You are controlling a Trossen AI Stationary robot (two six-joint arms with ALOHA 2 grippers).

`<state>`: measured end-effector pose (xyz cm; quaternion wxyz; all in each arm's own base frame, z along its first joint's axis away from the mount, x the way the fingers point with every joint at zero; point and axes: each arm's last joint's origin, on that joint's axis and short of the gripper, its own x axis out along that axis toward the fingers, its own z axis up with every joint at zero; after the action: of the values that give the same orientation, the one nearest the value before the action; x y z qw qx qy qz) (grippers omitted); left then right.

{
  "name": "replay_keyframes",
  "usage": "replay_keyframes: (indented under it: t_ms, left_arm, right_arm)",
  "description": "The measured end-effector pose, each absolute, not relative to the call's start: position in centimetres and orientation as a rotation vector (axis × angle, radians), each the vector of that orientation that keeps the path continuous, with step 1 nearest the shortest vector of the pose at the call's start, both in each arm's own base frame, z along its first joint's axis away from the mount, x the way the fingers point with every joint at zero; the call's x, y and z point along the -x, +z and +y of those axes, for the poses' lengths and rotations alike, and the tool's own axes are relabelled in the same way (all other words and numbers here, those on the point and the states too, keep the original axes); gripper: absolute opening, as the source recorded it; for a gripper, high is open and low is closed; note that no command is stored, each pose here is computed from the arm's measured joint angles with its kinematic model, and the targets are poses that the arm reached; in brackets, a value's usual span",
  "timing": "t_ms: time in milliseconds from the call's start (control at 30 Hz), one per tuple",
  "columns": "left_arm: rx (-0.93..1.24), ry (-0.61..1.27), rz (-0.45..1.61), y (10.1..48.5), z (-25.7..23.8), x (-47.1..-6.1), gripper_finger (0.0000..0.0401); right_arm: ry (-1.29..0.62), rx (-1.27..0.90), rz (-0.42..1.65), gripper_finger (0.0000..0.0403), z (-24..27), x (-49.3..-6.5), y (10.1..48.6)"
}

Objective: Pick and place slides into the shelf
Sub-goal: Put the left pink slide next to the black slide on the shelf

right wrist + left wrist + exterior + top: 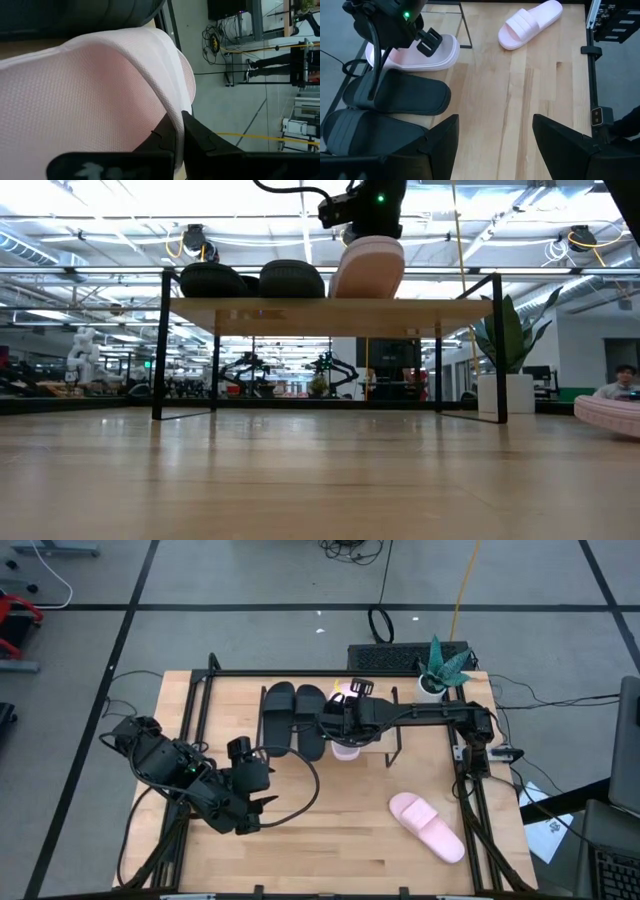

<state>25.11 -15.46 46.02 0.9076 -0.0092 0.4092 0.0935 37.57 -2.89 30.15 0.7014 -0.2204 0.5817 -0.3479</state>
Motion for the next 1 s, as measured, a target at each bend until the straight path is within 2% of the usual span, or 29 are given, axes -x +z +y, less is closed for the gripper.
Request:
replay_keyframes:
  t_ms: [1000]
  left_arm:
    - [-0.018, 0.176, 0.849, 46.02, -15.46, -25.11, 0.0253]
  right_arm:
    - [-0.774, 0.361, 1.298, 0.0010, -3.14, -37.40, 29.97]
